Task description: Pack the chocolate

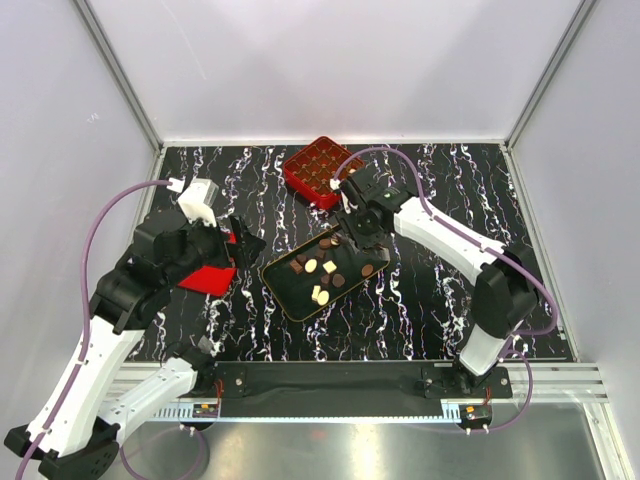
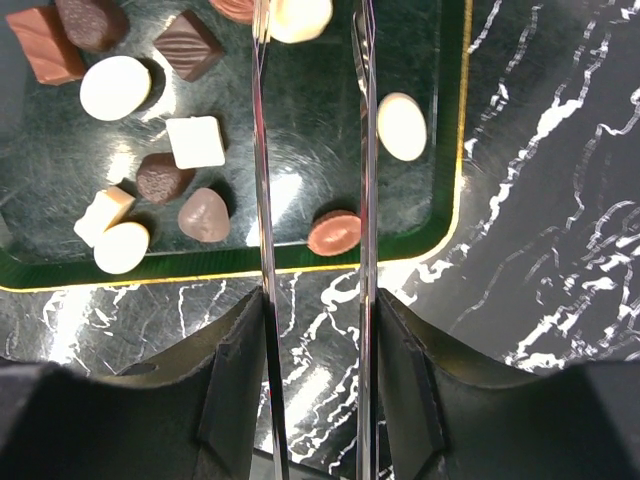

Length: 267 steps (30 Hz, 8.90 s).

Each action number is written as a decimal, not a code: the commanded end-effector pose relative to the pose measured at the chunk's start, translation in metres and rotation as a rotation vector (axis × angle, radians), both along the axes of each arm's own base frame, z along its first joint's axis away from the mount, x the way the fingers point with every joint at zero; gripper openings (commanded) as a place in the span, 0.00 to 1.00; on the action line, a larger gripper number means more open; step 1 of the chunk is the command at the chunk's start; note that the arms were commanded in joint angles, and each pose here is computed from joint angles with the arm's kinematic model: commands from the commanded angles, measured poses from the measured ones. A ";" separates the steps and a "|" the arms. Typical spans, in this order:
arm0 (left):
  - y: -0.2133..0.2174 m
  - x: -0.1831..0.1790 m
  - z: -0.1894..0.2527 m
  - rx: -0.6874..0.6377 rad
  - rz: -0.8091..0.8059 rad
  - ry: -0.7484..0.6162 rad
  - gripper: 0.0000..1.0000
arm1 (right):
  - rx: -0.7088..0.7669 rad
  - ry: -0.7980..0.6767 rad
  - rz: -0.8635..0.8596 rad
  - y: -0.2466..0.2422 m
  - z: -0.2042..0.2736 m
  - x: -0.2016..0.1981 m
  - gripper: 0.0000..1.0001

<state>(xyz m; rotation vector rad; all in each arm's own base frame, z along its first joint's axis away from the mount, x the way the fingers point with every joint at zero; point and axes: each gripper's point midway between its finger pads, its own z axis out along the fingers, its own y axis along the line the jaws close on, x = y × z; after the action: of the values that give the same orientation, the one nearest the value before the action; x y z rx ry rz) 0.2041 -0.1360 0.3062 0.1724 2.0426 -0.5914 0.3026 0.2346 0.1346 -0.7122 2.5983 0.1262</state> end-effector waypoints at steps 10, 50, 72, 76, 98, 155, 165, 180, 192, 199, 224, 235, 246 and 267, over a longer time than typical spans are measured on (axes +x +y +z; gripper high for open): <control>-0.002 0.006 0.010 -0.022 0.006 -0.035 0.99 | 0.019 0.011 0.009 0.010 -0.017 0.001 0.52; -0.002 0.006 0.019 -0.029 0.007 -0.049 0.99 | -0.043 0.042 0.012 0.001 -0.031 -0.008 0.47; -0.004 0.011 0.008 -0.026 0.010 -0.036 0.99 | 0.063 -0.121 -0.024 0.003 0.070 0.003 0.43; -0.004 0.012 0.005 -0.021 0.011 -0.030 0.99 | 0.037 -0.185 -0.042 0.004 0.092 0.031 0.43; -0.003 0.012 0.003 -0.012 0.010 -0.034 0.99 | 0.009 -0.034 -0.117 -0.012 0.018 -0.012 0.52; 0.004 0.010 0.014 0.002 0.026 -0.064 0.99 | 0.020 -0.213 -0.091 -0.004 0.080 0.017 0.41; 0.004 0.015 0.013 0.021 0.034 -0.068 0.99 | -0.057 -0.306 -0.145 -0.008 0.100 0.157 0.41; 0.000 0.022 -0.002 0.037 0.028 -0.038 0.99 | -0.012 -0.433 -0.180 -0.006 0.066 0.218 0.41; 0.001 0.023 -0.005 0.042 0.033 -0.030 0.99 | -0.027 -0.410 -0.182 0.001 0.029 0.231 0.45; 0.000 0.024 -0.007 0.050 0.031 -0.022 0.99 | -0.027 -0.413 -0.172 0.003 0.027 0.235 0.47; 0.009 0.007 -0.001 0.027 0.038 -0.045 0.99 | 0.114 -0.216 -0.078 -0.001 0.076 0.057 0.51; 0.014 -0.005 -0.005 -0.004 0.053 -0.032 0.99 | 0.211 -0.059 0.018 0.017 0.033 -0.049 0.53; 0.017 -0.010 -0.007 -0.010 0.065 -0.018 0.99 | 0.151 -0.051 0.054 0.030 -0.005 -0.063 0.56; 0.017 -0.010 -0.003 -0.011 0.064 -0.030 0.99 | 0.000 -0.036 0.065 0.017 -0.022 -0.078 0.55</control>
<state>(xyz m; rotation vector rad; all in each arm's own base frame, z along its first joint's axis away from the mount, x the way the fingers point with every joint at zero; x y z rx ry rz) 0.1909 -0.1210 0.2949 0.1245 2.0414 -0.5625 0.2252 0.2508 0.1036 -0.7993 2.5625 0.1410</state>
